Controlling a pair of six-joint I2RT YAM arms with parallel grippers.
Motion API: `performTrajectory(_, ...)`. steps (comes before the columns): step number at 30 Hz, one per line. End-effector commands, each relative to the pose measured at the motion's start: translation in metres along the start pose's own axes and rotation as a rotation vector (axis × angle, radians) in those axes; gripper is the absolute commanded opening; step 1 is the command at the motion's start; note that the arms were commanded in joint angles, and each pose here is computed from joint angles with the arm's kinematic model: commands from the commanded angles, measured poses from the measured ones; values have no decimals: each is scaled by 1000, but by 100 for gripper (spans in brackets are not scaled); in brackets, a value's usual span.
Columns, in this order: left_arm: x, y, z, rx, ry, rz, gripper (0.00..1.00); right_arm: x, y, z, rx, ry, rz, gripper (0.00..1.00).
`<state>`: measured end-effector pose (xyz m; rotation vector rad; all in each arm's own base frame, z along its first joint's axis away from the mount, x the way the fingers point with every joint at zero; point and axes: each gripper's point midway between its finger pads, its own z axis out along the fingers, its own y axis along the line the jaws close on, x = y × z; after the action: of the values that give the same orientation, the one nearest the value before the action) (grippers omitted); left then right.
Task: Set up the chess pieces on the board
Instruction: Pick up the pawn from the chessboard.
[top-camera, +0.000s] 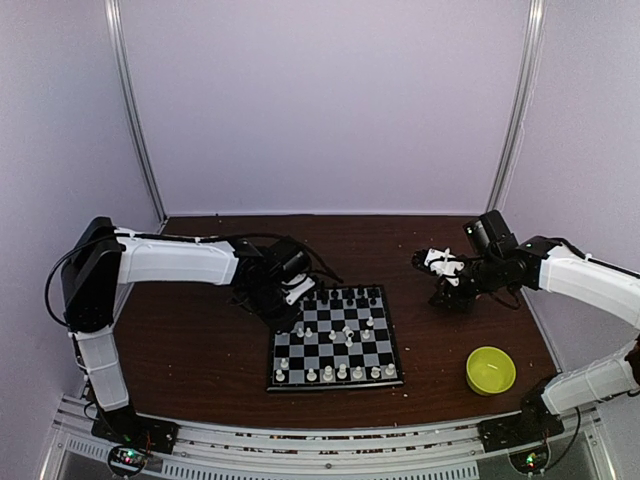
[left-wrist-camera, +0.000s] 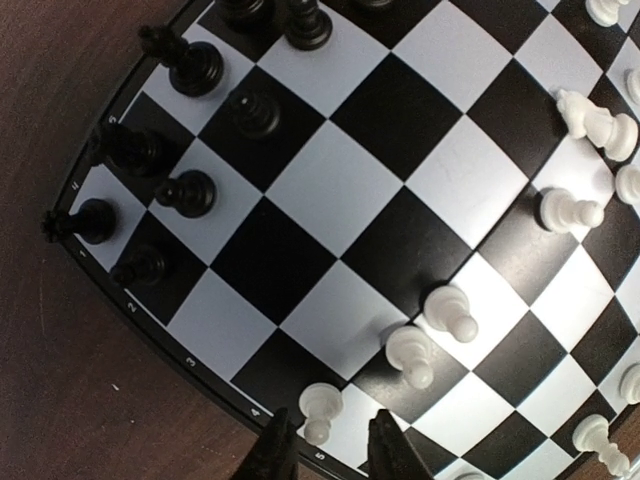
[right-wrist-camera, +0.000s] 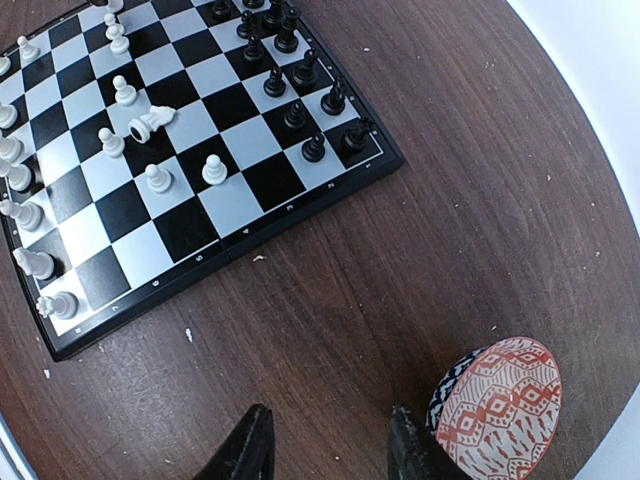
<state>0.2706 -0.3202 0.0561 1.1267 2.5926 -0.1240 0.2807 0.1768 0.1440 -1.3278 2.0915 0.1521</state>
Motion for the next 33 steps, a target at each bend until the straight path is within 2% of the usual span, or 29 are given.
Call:
performTrajectory(1, -9, 8, 2, -17, -21, -27, 23, -1, -3, -2, 18, 4, -7, 38)
performTrajectory(7, -7, 8, 9, -17, -8, -22, 16, -1, -2, 0, 14, 9, -7, 38)
performTrajectory(14, -3, 9, 16, -24, 15, -16, 16, 0, -3, -1, 16, 11, -7, 38)
performTrajectory(17, -3, 8, 16, -20, 17, -15, 10, 0, -3, -1, 16, 10, -8, 38)
performTrajectory(24, -3, 6, -11, -1, -30, -23, 4, 0, -3, -1, 17, 12, -7, 38)
performTrajectory(30, 6, -29, -36, 151, -89, 76, 4, 0, -2, 0, 14, 13, -10, 38)
performTrajectory(33, 16, -52, -35, 222, -73, 148, 4, 0, -3, 0, 13, 13, -10, 38)
